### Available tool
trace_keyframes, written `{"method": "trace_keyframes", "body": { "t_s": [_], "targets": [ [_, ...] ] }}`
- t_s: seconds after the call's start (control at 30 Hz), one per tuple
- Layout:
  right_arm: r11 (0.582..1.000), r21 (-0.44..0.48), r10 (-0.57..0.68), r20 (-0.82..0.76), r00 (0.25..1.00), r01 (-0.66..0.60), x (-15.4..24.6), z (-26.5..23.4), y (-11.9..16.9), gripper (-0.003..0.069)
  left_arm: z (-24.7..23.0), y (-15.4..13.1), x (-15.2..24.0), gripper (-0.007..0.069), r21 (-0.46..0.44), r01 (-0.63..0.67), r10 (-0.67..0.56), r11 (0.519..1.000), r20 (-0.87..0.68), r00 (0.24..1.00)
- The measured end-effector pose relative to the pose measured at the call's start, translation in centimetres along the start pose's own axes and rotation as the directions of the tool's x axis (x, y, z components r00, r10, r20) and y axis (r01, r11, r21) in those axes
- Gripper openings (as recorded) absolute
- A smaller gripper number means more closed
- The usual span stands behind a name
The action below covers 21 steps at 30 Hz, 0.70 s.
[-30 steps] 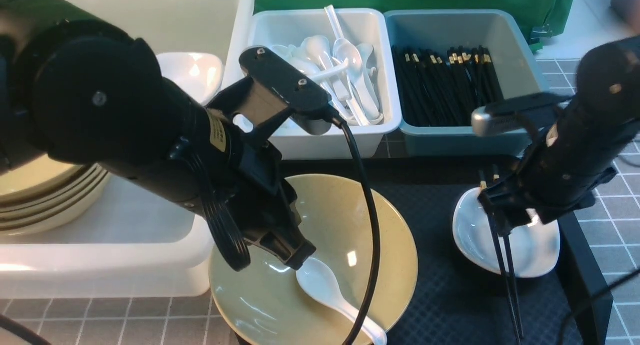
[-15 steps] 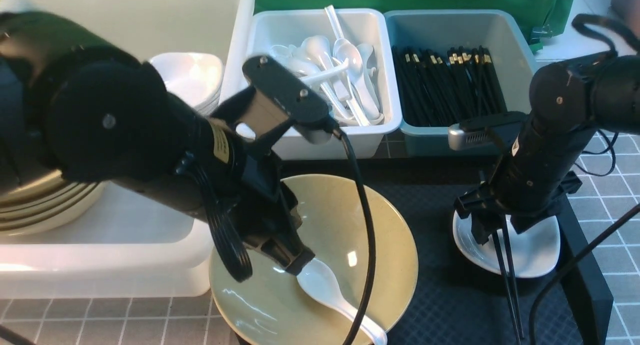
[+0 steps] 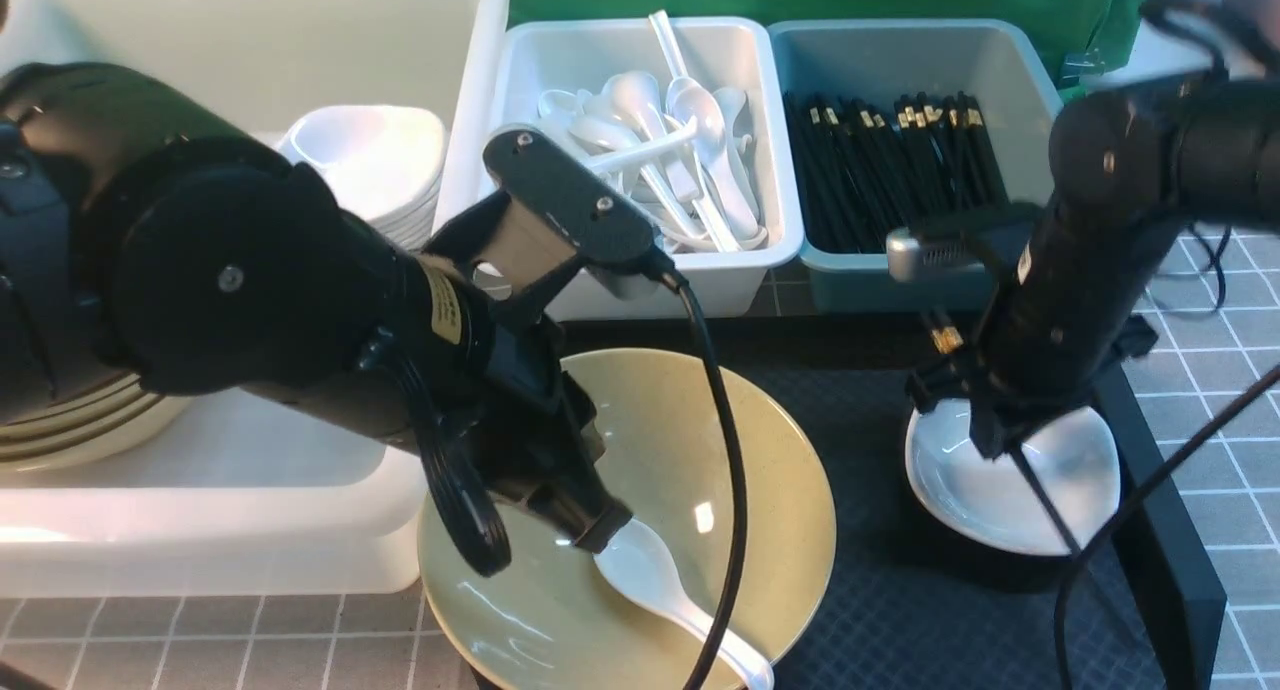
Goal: On grey table put chopsticks spoon bowls plates into blue grey white boxes.
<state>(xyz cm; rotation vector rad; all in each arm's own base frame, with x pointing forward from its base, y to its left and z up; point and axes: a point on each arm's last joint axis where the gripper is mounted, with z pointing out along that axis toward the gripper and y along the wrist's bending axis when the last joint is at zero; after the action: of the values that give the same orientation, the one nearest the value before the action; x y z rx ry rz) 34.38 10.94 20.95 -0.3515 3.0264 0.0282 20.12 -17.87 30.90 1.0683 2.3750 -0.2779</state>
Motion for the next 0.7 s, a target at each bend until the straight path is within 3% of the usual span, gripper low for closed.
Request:
{"method": "trace_keyframes", "body": {
  "t_s": [0.23, 0.37, 0.5, 0.7],
  "targets": [
    [0.998, -0.006, -0.067, 0.126, 0.990, 0.069, -3.0, -5.6, 0.3, 0.0067, -0.7, 0.6, -3.2, -0.0011, -0.021, 0.015, -0.014, 1.000, 0.081, 0.997],
    [0.998, -0.030, -0.055, 0.131, 0.990, 0.059, -4.6, -8.0, 0.1, 0.0068, -0.4, 3.4, -7.0, -0.0011, -0.052, 0.080, -0.072, 0.995, 0.136, 0.988],
    [0.996, -0.063, -0.055, 0.157, 0.986, 0.066, -6.7, -8.4, -0.2, 0.0102, 0.8, 6.2, -9.0, -0.0011, -0.068, 0.110, -0.101, 0.992, 0.122, 0.987],
    [0.991, -0.066, -0.100, 0.169, 0.981, 0.113, -7.3, -8.2, 0.0, 0.0097, 0.9, 6.5, -9.5, -0.0011, -0.048, 0.093, -0.088, 0.994, 0.113, 0.990]
  ]
}}
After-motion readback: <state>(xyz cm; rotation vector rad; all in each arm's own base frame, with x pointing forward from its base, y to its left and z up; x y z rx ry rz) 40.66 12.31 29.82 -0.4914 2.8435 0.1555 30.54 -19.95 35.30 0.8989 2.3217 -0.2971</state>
